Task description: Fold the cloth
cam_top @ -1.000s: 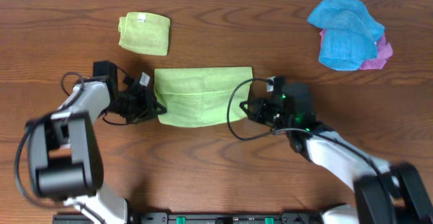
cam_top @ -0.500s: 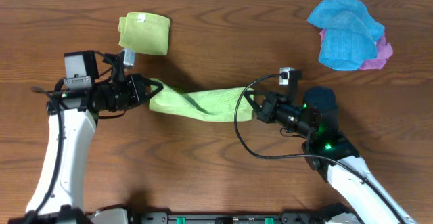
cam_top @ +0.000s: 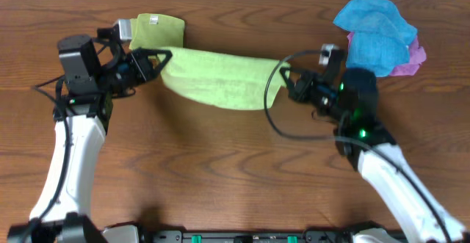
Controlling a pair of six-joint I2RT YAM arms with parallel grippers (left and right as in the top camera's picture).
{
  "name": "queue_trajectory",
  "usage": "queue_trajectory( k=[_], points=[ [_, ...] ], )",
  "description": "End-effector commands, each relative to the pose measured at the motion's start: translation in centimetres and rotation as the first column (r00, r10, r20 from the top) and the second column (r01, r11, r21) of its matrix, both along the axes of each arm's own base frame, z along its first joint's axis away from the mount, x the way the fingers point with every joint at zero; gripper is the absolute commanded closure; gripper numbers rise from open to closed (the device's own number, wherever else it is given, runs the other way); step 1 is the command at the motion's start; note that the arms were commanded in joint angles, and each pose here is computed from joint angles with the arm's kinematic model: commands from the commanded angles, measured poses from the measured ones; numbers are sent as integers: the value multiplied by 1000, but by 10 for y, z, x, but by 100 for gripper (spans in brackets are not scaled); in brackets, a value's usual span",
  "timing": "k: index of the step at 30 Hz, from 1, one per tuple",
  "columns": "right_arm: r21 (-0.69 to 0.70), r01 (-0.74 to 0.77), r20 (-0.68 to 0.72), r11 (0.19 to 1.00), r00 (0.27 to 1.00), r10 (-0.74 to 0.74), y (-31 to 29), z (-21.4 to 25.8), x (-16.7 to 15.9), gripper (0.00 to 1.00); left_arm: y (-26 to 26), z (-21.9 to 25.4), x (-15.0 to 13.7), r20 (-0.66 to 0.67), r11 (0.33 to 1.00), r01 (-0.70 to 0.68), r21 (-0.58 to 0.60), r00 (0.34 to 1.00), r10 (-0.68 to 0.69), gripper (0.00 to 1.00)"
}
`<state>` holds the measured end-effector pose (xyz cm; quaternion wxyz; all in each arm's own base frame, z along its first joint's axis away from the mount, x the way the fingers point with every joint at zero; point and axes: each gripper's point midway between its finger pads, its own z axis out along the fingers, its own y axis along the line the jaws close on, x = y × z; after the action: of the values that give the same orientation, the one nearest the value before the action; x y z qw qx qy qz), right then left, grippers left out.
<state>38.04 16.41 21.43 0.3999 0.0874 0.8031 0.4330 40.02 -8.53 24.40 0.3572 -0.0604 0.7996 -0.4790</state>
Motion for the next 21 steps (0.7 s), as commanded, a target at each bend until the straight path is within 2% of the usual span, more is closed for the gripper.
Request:
queue_trajectory(
  k=[1, 6, 11, 17, 21],
  points=[
    [-62, 16, 48, 998, 999, -13, -11, 11, 34, 99, 1, -2, 22, -59, 992, -46, -116, 997, 39, 94],
    [-129, 12, 67, 992, 998, -4, -16, 25, 71, 99, 2, -3, 47, -45, 984, -38, -172, 999, 30, 94],
    [-183, 8, 74, 983, 997, 5, -20, 37, 90, 99, 0, -12, 58, -63, 983, -8, -182, 998, -3, 94],
    [-234, -12, -3, 972, 1000, 11, -24, 19, 82, 99, -7, -17, 49, -60, 983, 58, -173, 996, -70, 94],
    [-272, -66, -116, 960, 993, 35, -25, -6, 64, 99, -14, -48, 23, -162, 982, 127, -140, 976, -149, 94]
  ],
)
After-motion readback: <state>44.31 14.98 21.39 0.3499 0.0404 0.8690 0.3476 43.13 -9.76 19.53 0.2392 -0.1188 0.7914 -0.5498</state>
